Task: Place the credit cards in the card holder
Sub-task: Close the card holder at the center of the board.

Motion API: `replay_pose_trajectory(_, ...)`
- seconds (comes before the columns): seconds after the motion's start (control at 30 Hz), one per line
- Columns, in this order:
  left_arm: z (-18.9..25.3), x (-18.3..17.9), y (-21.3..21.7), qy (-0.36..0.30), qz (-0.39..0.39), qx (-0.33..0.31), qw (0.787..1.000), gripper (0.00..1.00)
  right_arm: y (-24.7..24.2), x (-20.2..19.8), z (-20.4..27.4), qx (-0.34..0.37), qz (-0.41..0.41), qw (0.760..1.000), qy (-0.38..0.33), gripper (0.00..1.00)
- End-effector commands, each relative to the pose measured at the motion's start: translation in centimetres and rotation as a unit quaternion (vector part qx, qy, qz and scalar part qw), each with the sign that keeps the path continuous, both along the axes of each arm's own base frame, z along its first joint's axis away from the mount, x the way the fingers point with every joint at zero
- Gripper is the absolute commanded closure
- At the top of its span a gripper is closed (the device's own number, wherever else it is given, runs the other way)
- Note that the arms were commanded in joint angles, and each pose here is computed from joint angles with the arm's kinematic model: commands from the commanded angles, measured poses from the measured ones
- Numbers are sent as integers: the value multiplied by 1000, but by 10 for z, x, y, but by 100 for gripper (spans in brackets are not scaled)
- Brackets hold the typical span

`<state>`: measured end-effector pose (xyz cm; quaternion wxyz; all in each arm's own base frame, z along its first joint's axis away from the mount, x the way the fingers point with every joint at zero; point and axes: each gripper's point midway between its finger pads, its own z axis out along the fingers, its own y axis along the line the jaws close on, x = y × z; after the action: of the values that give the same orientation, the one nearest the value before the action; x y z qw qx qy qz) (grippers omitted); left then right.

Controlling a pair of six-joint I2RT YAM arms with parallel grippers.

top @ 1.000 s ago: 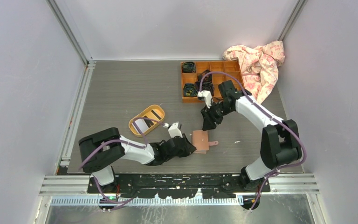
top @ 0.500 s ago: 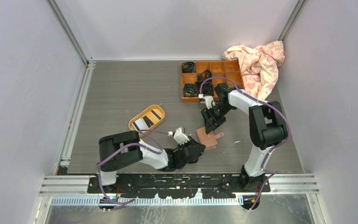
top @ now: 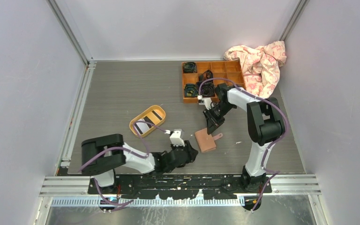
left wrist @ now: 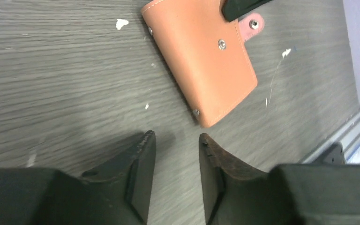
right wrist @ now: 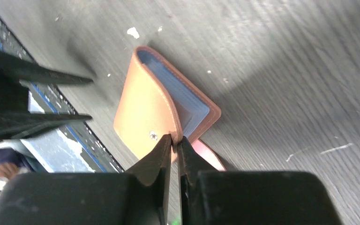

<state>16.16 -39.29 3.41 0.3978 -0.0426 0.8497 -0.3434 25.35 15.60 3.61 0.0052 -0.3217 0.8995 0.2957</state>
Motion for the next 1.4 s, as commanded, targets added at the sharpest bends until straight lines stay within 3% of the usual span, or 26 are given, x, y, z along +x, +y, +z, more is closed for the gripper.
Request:
replay_pose_trajectory(0.0,45,-10,14,-121,-102,11,987,54,15,-12,17,62,81,995,-19,87)
replay_pose_trajectory(0.17,69,-27,45,-193,-178,37,964,51,36,-40,16,63,276,957,-69,89)
replay_pose_trajectory(0.3,79,-41,73,-232,-209,20,950,51,45,-61,7,43,456,884,-96,90)
replay_pose_trajectory(0.43,78,-54,94,-227,-225,-4,948,51,68,-54,11,45,507,850,-137,90)
replay_pose_trajectory(0.5,79,-60,101,-218,-229,-22,948,51,81,-45,16,49,508,845,-162,82)
replay_pose_trajectory(0.57,82,-63,105,-218,-228,-40,948,51,89,-36,18,42,494,849,-183,69)
replay_pose_trajectory(0.73,88,-60,105,-230,-217,-51,947,50,89,-13,33,-1,437,873,-217,52)
replay_pose_trajectory(0.87,88,-57,92,-231,-219,-42,947,50,78,-6,68,30,379,891,-247,50)
replay_pose_trajectory(0.97,83,-52,77,-225,-222,-24,948,49,68,-12,99,80,341,892,-286,48)
replay_pose_trajectory(1.03,81,-44,68,-221,-214,-18,952,43,61,-18,113,109,304,889,-325,32)
replay_pose_trajectory(1.1,77,-35,63,-202,-209,-26,957,37,56,-24,122,155,243,892,-347,4)
replay_pose_trajectory(1.13,76,-31,60,-187,-214,-40,958,37,56,-28,125,188,207,897,-343,1)
replay_pose_trajectory(1.23,76,-22,52,-143,-251,-89,953,37,43,-50,116,253,150,916,-272,0)
replay_pose_trajectory(1.37,73,-19,36,-117,-283,-103,946,37,33,-42,98,214,120,954,-172,6)
